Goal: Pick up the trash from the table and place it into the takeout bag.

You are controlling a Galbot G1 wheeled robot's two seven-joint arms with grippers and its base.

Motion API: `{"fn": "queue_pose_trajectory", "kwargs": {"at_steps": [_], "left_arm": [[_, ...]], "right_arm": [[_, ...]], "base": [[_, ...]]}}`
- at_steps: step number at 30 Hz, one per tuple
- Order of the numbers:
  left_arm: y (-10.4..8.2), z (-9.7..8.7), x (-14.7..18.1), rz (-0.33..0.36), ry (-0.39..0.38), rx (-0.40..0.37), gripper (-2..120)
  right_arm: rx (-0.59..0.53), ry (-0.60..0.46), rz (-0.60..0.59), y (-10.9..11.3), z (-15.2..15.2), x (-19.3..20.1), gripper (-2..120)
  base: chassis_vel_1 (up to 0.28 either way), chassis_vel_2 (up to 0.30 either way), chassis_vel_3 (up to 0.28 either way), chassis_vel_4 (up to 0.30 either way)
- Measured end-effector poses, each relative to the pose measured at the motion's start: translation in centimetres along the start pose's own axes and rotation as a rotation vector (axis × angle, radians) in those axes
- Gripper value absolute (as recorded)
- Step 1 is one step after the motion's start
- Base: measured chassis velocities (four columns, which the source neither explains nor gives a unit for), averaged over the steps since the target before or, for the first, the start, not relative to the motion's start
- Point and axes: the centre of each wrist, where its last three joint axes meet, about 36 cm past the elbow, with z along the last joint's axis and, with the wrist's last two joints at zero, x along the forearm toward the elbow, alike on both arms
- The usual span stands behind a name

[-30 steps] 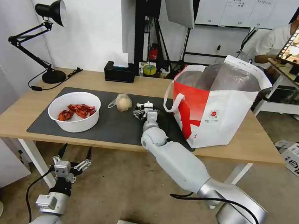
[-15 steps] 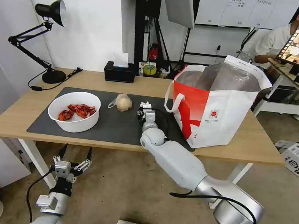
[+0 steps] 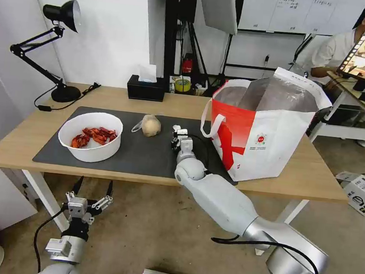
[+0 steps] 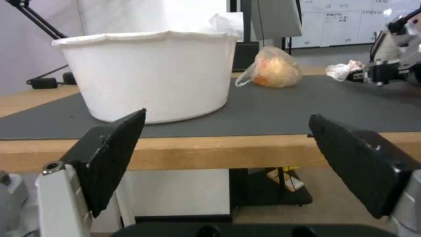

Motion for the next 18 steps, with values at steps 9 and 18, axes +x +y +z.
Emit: {"fn": "queue_pose_trajectory", "kwargs": {"at_steps": [9,18], "left_arm": [[0.4,0.1,0.1,0.004,-0.009,-0.016,100],[0.7,0.0,0.5,-0.004,-0.003,-0.025,100]], "right_arm": [[-0.053,-0.031,-0.044,-0.8,-1.6,3.4,0],[-0.172,-0.151,-0.211,0.3,-6.4,9.3,0]], "base": [[0.0,0.0,0.0,0.0],[0.0,0.0,0.0,0.0]]}}
